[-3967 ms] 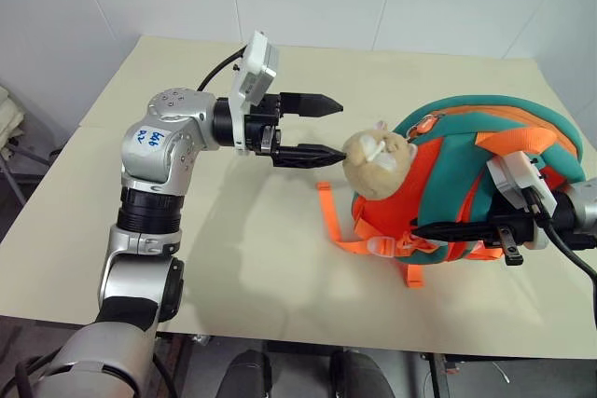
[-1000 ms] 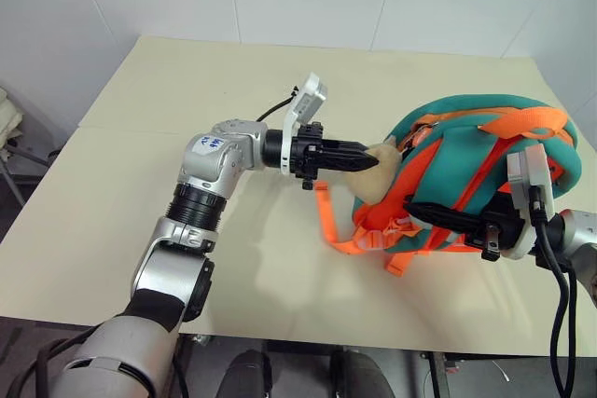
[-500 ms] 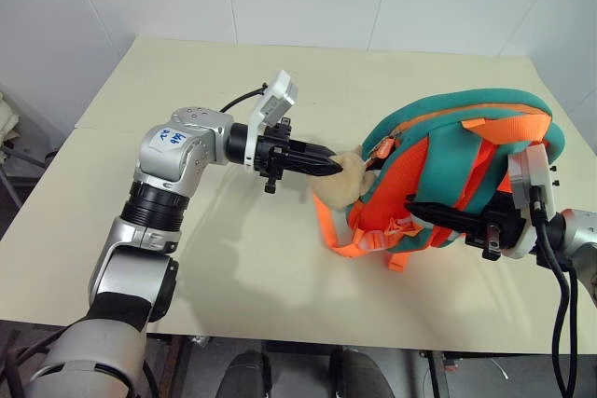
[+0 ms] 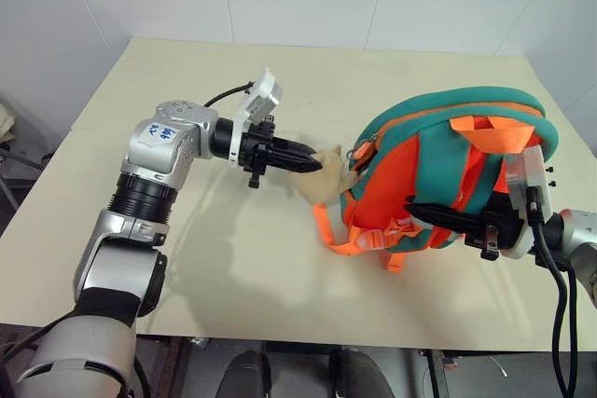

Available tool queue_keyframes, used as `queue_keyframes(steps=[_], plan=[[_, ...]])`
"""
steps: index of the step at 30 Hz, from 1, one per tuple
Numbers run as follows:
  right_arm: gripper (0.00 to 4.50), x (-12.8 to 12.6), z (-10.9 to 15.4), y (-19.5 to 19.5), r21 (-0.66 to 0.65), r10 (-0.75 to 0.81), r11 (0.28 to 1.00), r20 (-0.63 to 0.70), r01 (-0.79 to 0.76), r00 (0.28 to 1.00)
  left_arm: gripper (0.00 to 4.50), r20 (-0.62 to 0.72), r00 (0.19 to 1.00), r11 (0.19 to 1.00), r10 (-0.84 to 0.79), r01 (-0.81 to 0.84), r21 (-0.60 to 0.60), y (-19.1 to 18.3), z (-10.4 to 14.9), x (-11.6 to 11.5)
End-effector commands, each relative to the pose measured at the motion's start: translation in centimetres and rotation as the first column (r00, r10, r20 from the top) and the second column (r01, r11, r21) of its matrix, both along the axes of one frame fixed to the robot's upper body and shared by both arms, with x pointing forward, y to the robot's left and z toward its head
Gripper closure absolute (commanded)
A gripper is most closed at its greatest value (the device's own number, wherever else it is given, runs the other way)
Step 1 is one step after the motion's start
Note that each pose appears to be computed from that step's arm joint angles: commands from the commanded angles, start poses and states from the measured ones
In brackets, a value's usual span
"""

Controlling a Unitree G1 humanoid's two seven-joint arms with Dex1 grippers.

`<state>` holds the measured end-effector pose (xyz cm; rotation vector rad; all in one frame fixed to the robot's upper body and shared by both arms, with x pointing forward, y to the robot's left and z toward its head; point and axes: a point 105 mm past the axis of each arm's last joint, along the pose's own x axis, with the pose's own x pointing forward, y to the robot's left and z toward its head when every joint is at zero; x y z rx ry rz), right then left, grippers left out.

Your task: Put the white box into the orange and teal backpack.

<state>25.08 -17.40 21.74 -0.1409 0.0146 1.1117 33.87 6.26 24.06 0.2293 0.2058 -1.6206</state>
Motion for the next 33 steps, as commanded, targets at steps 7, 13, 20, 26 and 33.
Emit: queue_keyframes(steps=[7, 13, 20, 26, 33], plan=[[3.92, -0.3, 0.6, 0.2, 0.007, 0.015, 1.0, 0.04, -0.015, 0.999, 4.19, -0.033, 0.999, 0.992, 0.021, -0.017, 0.125, 1.1, -3.1, 0.8], [3.92, -0.2, 0.6, 0.3, 0.006, 0.016, 1.0, 0.037, -0.017, 0.999, 4.19, 0.003, 0.998, 0.988, 0.066, -0.066, 0.138, 1.1, -3.4, 2.2], [3.92, -0.2, 0.5, 0.4, 0.008, 0.014, 1.0, 0.038, -0.014, 0.999, 4.19, 0.104, 0.991, 0.996, 0.083, -0.086, 0.026, 0.6, 1.1, 3.3], [3.92, -0.1, 0.5, 0.4, 0.012, 0.01, 1.0, 0.037, -0.011, 0.999, 4.19, 0.143, 0.985, 0.993, 0.093, -0.102, 0.054, 1.5, 1.7, 3.4], [3.92, -0.1, 0.4, 0.5, 0.014, 0.012, 1.0, 0.036, -0.013, 0.999, 4.19, 0.094, 0.993, 0.978, 0.078, -0.094, 0.188, 2.5, -2.0, 3.2]])
